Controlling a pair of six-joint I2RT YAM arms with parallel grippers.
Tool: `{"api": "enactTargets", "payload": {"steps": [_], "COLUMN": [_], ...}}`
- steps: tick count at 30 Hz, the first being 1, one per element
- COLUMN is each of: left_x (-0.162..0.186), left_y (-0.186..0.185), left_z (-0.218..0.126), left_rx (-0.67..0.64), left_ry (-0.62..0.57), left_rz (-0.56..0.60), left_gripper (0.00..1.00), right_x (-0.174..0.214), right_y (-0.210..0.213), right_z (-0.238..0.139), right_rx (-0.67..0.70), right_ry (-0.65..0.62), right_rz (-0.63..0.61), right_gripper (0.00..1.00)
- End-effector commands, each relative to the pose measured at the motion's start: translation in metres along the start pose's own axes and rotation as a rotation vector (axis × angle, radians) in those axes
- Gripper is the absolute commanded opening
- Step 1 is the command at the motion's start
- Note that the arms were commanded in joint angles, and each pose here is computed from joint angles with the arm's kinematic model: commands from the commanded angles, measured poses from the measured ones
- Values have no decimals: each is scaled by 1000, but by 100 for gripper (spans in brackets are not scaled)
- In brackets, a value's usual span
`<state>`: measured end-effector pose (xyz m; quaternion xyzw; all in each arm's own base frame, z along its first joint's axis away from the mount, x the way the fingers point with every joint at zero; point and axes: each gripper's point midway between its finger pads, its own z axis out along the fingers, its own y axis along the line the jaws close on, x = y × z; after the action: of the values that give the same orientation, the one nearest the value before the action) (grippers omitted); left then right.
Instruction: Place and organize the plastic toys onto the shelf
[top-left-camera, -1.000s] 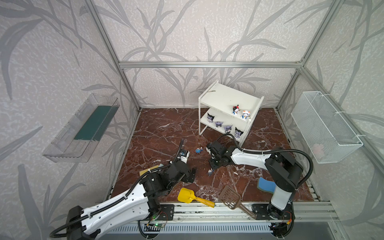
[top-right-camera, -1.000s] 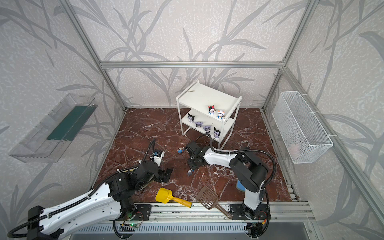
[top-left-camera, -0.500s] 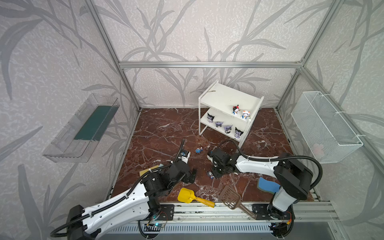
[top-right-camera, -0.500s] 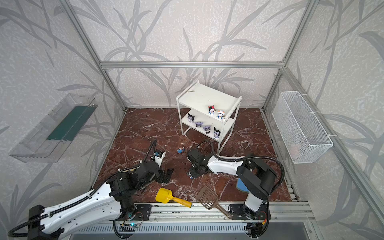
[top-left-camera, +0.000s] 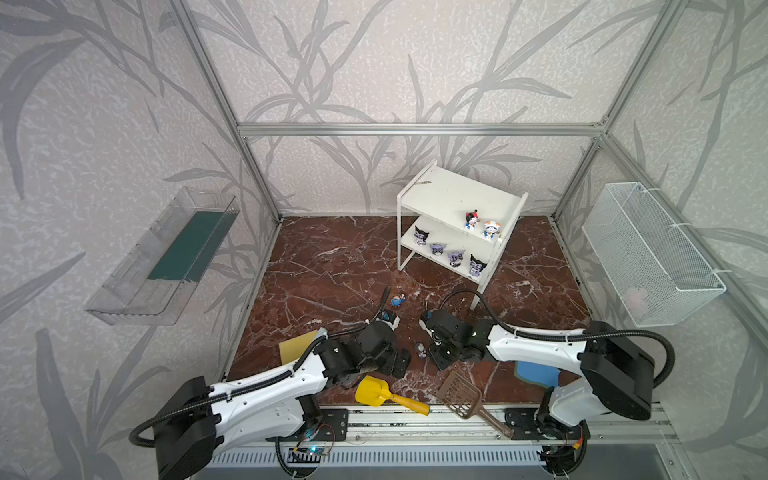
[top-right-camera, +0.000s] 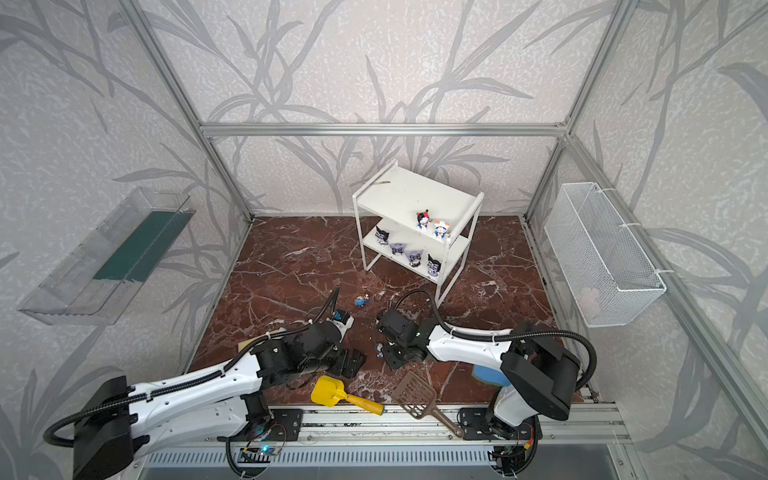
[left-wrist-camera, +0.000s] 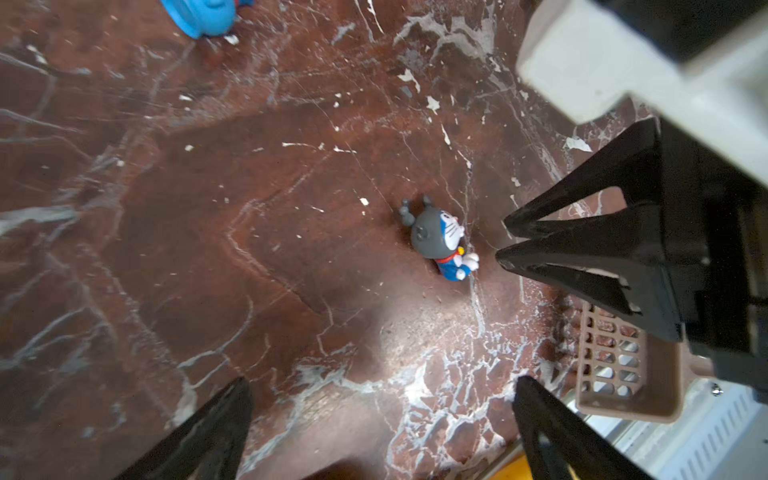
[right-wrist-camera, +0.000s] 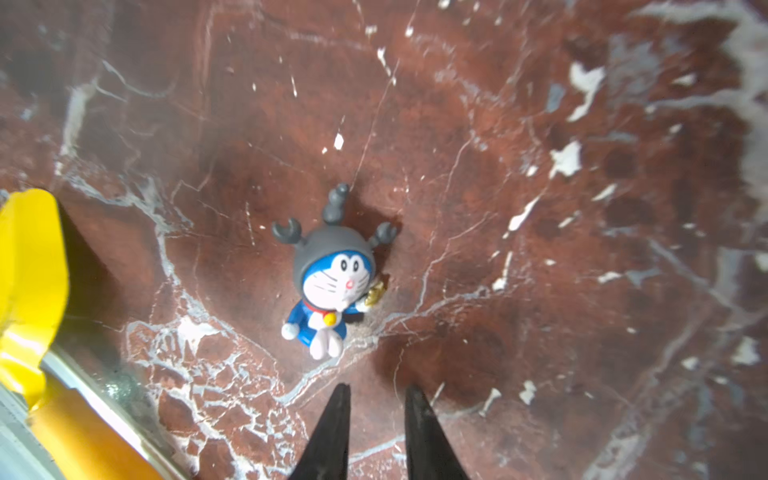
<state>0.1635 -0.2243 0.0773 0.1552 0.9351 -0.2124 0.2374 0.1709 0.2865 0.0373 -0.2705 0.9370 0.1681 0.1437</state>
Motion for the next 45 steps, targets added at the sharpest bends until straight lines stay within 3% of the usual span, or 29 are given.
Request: {"api": "enactTargets", "payload": {"steps": [1,7,12,19,22,24,29,34,39,45], "left_x": [-16,-22,-30,-35,-31,-27,-18,-15,-33,-35], "left_y": [-19,-32,-27,-11,-6,0,10,27,16,-14], "left_z": [4,24,40,51,56,59,63,56,41,44], "left_rx": [80,77,-23,-160,-203,-237,-296,-382,-337,-168], "left_ry": [-38,26,47,68,95,115,151,149,89,93], "left_rz": [-74,-120,-154,-152,-166,-169,-163,-146,-139,-225], "left_gripper": [99,94,76,63,49,33,19,17,18,39], "right_x": [-10,-9,1,9,11,10,9,8,7,8], "right_y": [4,-10,-33,-46,-51,-53,-53,-52,-52,-53], "right_z": [1,-11,-42,-84,-98,-107,-114,-114,-116,-117], "right_rx": [-15,24,68,89,90,92,97,93,90,95], "right_ry": [-26,-62,-125,-236,-297,-319,-330,-336,-338,-340], "right_rz": [8,37,67,80,83,82,72,74,73,70], "right_gripper": [25,25,27,28,29,29,30,30,30,30]}}
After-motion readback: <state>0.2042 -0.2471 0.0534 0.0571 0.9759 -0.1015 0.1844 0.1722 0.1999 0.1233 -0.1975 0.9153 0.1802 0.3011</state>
